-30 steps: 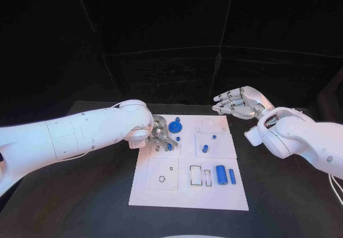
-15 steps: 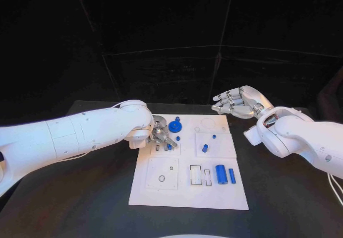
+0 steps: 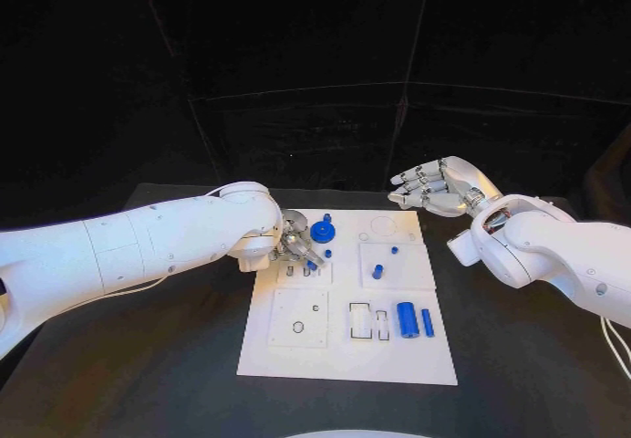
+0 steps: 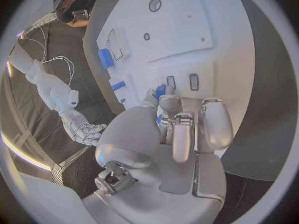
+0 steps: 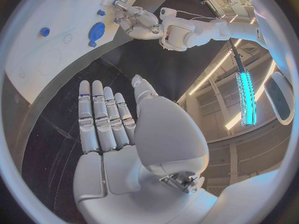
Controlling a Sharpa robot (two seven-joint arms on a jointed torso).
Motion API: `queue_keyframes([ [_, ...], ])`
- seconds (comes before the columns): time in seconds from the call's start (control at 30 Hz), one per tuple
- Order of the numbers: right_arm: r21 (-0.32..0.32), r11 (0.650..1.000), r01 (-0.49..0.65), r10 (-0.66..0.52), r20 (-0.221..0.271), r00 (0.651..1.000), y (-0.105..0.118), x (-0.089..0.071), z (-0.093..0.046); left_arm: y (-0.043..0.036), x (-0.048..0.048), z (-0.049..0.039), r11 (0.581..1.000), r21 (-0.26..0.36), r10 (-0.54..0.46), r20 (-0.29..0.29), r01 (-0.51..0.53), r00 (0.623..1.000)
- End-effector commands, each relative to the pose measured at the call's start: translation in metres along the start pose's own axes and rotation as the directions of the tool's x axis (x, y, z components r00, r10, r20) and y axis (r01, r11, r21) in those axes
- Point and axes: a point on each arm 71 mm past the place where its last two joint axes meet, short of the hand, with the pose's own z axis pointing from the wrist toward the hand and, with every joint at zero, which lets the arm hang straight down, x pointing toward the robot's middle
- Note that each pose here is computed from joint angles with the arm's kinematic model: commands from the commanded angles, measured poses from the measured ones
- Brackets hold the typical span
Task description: Assemble the parts on the task board
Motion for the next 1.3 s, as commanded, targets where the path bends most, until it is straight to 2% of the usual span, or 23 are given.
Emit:
queue_keyframes([
  [0.03, -0.009, 1.000, -0.008, 0.008, 0.000, 1.000, 0.001, -0.001, 0.001, -0.0007, -0.0009, -0.0018, 0.996, 0.043, -0.084, 0.009, 0.083, 0.996],
  [0.33, -0.006, 1.000, -0.009, 0.009, 0.002, 1.000, -0.001, -0.001, 0.003, 0.0061, -0.0021, -0.0099, 0.993, 0.042, -0.114, 0.042, 0.112, 0.993],
  [0.6, -0.003, 1.000, -0.009, 0.009, 0.004, 1.000, -0.002, -0.003, 0.003, 0.0082, -0.0029, -0.0189, 0.994, 0.061, -0.104, 0.150, 0.096, 0.983],
  [0.9, 0.001, 1.000, -0.006, 0.006, 0.006, 1.000, -0.004, -0.005, 0.003, 0.0146, 0.0110, -0.0226, 0.996, 0.068, -0.075, 0.226, 0.061, 0.971],
  [1.07, 0.002, 1.000, -0.006, 0.006, 0.006, 1.000, -0.005, -0.005, 0.003, 0.0168, 0.0160, -0.0215, 0.997, 0.068, -0.050, 0.265, 0.033, 0.963],
  [1.3, -0.004, 1.000, -0.003, 0.003, 0.002, 1.000, -0.005, -0.004, 0.004, 0.0177, 0.0228, -0.0182, 0.998, 0.064, -0.030, 0.292, 0.011, 0.956],
])
